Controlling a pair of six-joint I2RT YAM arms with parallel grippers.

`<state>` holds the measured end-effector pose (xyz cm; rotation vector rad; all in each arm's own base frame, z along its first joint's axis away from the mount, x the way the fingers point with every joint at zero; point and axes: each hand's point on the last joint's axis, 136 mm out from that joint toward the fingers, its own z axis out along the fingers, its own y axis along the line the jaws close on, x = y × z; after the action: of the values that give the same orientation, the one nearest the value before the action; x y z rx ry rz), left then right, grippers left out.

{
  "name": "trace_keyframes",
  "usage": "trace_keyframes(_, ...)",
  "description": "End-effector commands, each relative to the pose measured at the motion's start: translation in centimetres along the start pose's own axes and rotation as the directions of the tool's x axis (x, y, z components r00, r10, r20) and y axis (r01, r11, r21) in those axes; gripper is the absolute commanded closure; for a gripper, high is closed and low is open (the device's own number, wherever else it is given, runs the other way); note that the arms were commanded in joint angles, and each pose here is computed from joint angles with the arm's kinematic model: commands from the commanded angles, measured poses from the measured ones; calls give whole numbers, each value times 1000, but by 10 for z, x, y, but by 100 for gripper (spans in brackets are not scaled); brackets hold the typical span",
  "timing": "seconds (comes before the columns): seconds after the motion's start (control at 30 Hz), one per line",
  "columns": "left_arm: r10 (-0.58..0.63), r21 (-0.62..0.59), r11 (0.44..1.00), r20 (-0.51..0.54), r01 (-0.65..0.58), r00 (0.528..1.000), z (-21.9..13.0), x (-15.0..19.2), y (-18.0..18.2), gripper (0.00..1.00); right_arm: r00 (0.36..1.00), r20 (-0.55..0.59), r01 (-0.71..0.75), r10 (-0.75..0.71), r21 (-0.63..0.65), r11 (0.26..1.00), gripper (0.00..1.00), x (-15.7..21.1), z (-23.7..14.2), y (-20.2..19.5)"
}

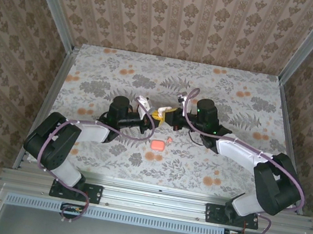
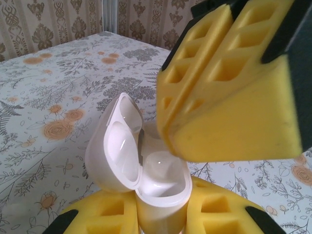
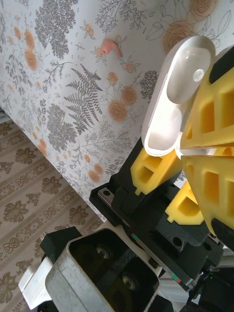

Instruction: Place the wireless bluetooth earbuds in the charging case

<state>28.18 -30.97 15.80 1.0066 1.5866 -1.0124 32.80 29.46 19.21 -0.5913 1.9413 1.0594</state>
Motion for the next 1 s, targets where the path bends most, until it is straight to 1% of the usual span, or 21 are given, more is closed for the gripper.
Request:
trace_keyframes(0.0,29,-22,999,19,-29,999,1,-12,8,93,1000,-7,-5,5,23,1000,86,0,-11,0)
trace_keyframes(0.1,-4,-57,998,19,5,1000,-4,-10,16,92,999,-20,-44,45,46,998,81,-3,-16,-3)
trace_keyframes(0.23,-36,-154,987,-5,35,999,-18,-6,34,92,991,-72,-103,110,99,990,76,-6,-21,-9)
trace_keyframes(0.3,-55,-231,972,-17,50,998,-28,-3,45,93,986,-101,-119,134,146,982,75,-8,-23,-14)
trace_keyframes(0.43,-95,-389,919,-69,61,993,-52,4,67,93,969,-154,-147,193,268,952,68,-14,-20,-32)
trace_keyframes(0.5,-107,-426,903,-79,63,991,-61,3,74,93,956,-179,-164,234,335,928,64,-15,-13,-46)
trace_keyframes(0.53,-124,-464,883,-78,74,989,-70,4,82,93,946,-192,-174,260,373,911,62,-16,-8,-55)
trace_keyframes(0.6,-157,-507,856,-82,94,984,-78,4,92,93,929,-194,-199,315,456,867,57,-15,2,-75)
trace_keyframes(0.63,-168,-516,851,-83,102,982,-81,4,95,93,921,-189,-213,340,487,847,56,-15,9,-84)
trace_keyframes(0.77,-217,-576,808,-93,125,972,-92,7,109,93,887,-163,-263,433,593,761,55,-10,36,-121)
trace_keyframes(0.97,-246,-602,787,-106,135,963,-102,10,117,93,857,-171,-277,486,643,714,56,7,81,-161)
